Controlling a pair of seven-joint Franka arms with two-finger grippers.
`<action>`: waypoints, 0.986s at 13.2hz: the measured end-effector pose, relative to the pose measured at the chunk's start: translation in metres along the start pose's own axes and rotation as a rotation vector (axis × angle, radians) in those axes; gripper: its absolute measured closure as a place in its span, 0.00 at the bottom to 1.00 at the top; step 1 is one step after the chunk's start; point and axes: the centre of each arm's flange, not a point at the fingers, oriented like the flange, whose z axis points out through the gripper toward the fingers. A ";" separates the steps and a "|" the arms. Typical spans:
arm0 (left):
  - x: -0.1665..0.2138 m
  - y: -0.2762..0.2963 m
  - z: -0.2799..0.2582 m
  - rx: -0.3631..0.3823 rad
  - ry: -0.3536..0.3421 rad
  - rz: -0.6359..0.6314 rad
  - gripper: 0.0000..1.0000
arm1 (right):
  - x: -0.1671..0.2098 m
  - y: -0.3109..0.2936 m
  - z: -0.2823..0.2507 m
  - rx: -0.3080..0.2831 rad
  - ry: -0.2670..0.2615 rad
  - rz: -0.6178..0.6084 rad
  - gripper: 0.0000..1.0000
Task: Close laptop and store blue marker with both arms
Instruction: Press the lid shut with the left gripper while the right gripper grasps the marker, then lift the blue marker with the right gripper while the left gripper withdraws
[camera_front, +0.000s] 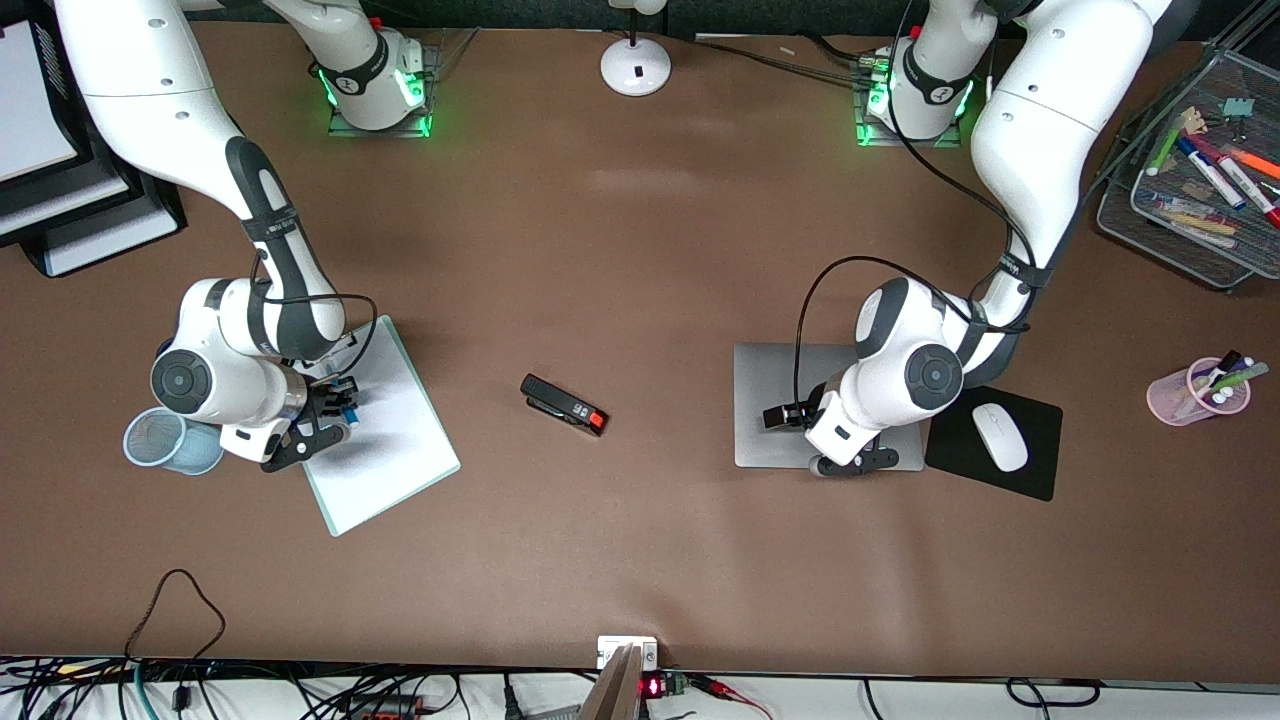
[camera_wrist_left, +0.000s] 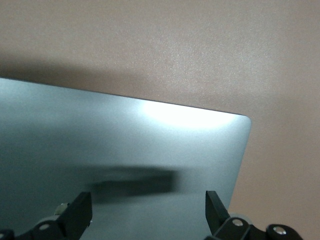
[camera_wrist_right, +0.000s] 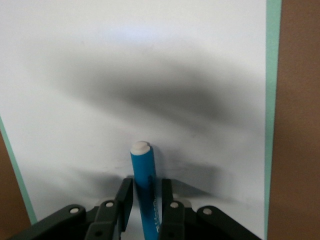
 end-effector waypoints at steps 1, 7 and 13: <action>0.000 0.000 0.000 0.000 0.000 0.000 0.00 | 0.000 0.000 0.000 0.000 0.000 0.000 0.70; 0.005 0.001 -0.028 -0.003 0.028 0.000 0.00 | 0.000 0.001 0.000 0.001 0.000 0.003 0.83; 0.003 -0.015 -0.116 0.041 0.036 -0.020 0.00 | 0.012 0.011 -0.041 -0.018 0.042 0.007 0.83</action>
